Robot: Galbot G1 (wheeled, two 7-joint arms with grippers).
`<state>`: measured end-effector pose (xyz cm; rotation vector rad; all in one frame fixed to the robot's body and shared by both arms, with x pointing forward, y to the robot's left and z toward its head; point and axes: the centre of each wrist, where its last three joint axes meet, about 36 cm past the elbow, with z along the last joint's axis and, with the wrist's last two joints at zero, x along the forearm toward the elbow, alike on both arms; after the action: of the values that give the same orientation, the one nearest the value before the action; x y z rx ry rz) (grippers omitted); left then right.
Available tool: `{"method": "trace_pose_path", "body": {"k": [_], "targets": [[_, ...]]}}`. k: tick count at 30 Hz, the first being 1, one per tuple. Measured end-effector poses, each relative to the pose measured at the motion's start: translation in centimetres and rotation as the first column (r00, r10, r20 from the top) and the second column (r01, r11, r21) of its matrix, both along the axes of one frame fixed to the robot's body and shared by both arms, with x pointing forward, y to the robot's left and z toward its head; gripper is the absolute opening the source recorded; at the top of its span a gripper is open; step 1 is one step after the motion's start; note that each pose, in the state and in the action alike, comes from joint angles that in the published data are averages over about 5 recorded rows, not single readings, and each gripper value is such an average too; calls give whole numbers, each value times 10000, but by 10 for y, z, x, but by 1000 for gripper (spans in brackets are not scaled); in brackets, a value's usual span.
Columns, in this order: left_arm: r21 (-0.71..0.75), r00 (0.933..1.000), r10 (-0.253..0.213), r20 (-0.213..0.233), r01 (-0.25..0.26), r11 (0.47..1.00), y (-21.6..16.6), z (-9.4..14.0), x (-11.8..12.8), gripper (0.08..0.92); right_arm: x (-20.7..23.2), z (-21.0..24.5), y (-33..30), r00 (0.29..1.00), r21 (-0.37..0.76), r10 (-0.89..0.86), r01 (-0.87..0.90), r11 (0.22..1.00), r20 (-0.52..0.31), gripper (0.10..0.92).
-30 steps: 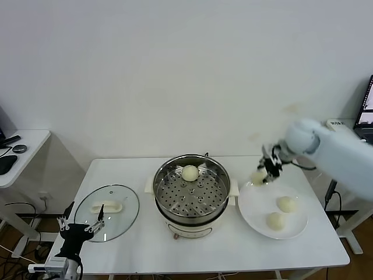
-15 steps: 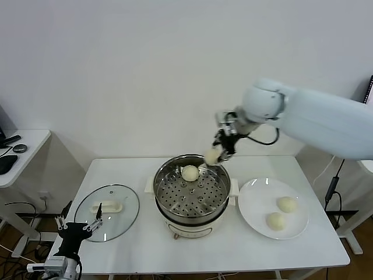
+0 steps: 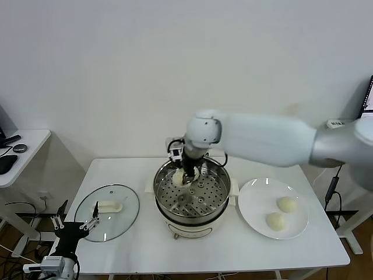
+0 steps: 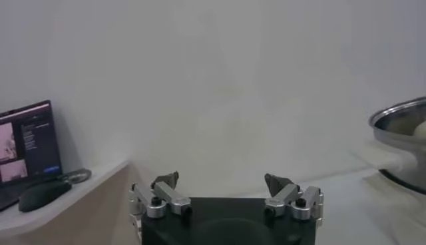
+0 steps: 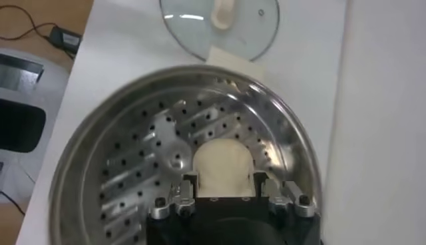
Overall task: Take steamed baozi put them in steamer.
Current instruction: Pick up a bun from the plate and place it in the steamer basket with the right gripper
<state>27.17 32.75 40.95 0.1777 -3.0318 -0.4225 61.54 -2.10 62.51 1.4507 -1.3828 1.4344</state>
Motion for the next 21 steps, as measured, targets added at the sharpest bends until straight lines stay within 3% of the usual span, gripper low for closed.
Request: {"method": "trace_pose_path", "body": {"k": [11,21], "targets": [[67,9999,108,53,-108,9999,5,0,1,823,3,-39,32,9996,-15,-254,254,9997,-134,521],[63,9999,100,85,-101,9999,5,0,3,823,8,-27,30,9996,114,-253,254,9996,-125,788]]}}
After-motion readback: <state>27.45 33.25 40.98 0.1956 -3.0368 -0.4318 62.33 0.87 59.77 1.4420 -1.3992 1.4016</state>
